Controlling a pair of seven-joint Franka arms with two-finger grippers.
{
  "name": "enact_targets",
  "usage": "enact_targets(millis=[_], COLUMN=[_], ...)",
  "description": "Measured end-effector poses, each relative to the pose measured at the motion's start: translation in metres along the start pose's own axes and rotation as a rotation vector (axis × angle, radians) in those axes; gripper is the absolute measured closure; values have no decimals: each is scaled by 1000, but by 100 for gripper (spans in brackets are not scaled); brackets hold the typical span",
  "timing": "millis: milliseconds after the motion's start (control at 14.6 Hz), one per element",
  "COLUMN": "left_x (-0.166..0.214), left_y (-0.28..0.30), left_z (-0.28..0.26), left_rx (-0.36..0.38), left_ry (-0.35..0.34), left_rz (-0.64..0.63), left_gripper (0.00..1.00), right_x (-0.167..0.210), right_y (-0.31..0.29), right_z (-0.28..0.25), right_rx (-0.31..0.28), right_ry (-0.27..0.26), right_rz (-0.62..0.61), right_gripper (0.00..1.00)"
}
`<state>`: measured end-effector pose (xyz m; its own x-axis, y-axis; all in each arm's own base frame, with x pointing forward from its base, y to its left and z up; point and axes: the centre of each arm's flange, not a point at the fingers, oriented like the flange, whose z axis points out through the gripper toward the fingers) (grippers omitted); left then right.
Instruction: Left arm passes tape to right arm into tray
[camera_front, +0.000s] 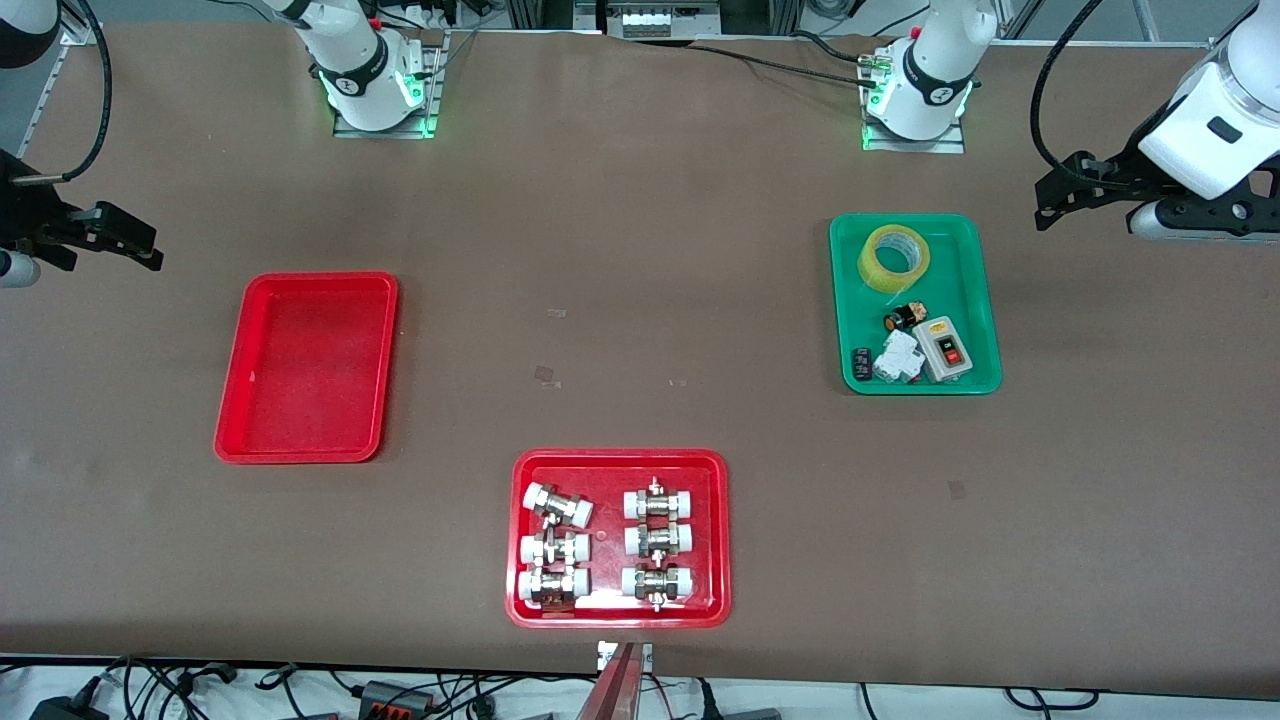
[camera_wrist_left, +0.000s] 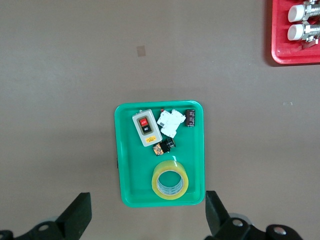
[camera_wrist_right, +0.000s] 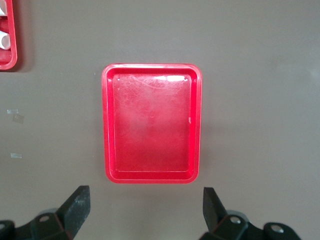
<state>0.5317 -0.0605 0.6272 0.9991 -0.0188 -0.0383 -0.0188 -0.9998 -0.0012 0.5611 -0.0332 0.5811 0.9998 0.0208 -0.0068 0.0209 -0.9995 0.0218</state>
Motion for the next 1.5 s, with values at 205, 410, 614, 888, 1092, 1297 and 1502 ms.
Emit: enact_targets(millis=[205,410,614,888,1092,1297,1502], left_x=[0,0,-12,-11,-14,-44,-76], left_y=[0,0,4,11,8,2,-9], left_z=[0,0,15,99,196,293,360], left_rx=[0,0,11,9,6,8,4], left_ry=[0,-2,-129,-339,-425,-468,-469], left_rz=[0,1,13,26,18,6,-16], left_gripper=[0,0,0,0,0,0,0], right_x=[-1,-1,-1,-1,-1,-1,-1], right_y=[1,1,1,0,0,0,0], right_z=[-1,-2,-2,-2,-4,-4,-4], right_rx=[0,0,0,0,0,-1,0], right_ry=[2,3,4,4,7,7,7], right_rz=[2,2,1,0,0,0,-1], right_gripper=[0,0,0,0,0,0,0])
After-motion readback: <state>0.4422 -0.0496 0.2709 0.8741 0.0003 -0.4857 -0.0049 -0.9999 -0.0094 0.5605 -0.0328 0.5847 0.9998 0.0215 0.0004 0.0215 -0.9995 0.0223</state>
